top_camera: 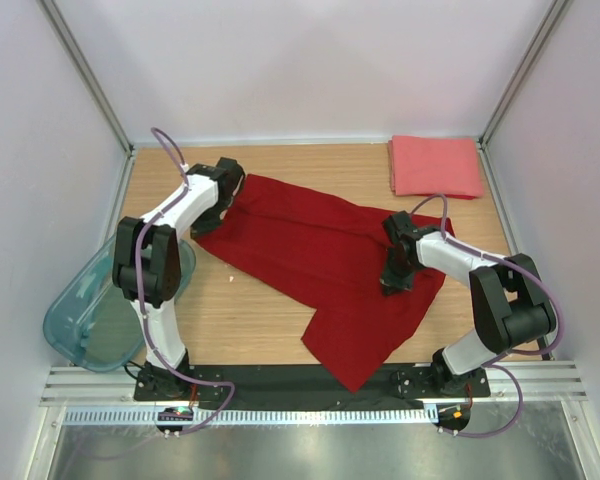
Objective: Fold and stack the t-shirts
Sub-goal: Fold the tshirt
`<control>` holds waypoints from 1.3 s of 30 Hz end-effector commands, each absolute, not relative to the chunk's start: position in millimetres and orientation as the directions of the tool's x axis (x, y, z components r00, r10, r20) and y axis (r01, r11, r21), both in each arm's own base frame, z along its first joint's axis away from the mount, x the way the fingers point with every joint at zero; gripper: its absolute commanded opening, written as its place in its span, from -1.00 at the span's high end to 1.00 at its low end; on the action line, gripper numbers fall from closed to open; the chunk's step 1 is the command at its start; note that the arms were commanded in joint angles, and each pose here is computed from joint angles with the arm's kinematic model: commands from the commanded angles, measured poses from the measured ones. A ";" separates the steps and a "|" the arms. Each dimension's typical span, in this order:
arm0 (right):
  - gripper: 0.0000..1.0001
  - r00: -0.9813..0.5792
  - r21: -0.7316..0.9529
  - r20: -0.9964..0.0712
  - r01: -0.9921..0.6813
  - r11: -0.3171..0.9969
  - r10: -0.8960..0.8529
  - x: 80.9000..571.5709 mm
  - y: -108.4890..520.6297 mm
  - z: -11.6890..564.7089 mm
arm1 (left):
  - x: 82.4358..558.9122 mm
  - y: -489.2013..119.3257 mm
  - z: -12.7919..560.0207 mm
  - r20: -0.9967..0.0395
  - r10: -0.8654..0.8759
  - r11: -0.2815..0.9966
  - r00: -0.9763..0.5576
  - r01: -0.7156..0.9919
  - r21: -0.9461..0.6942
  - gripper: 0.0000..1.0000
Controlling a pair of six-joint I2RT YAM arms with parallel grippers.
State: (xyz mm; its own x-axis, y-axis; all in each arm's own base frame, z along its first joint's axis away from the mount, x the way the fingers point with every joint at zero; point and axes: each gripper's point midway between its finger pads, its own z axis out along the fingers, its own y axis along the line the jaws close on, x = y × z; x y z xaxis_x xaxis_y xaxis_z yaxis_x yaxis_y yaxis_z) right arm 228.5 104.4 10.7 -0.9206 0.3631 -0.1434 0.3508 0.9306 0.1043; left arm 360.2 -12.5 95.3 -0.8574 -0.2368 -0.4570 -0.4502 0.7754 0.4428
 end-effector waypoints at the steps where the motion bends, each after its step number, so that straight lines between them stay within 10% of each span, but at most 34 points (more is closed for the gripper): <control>1: 0.98 -0.935 0.028 -0.128 0.330 0.943 0.331 220.4 92.0 -4.2 | 355.3 -2.2 106.0 -0.491 -0.283 0.716 -0.824 -0.522 0.463 0.93; 10: 0.98 -0.940 0.029 -0.128 0.316 0.948 0.317 218.9 91.3 -6.8 | 330.5 1.5 113.2 -0.537 -0.412 0.691 -0.736 -0.637 0.343 -0.28; 25: 0.75 -0.896 0.070 -0.345 0.272 0.960 0.279 274.4 88.9 81.7 | 405.1 -160.0 155.3 -0.543 -0.046 0.994 -0.839 -0.092 0.058 -0.24; 39: 0.38 -0.869 0.147 -0.316 0.351 0.925 0.380 298.8 50.4 71.3 | 382.8 -247.3 98.4 -0.415 -0.011 0.958 -0.910 0.110 -0.266 -0.10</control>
State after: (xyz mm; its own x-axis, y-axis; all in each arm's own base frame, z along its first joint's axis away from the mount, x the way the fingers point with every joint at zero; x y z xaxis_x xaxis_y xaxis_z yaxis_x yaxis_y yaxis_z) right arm 288.3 38.0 77.4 -0.8539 0.4144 -0.3149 0.4067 0.9088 0.0932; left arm 393.3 -224.6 99.5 -0.9052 -0.0239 -0.4244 0.0505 0.9853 -0.1632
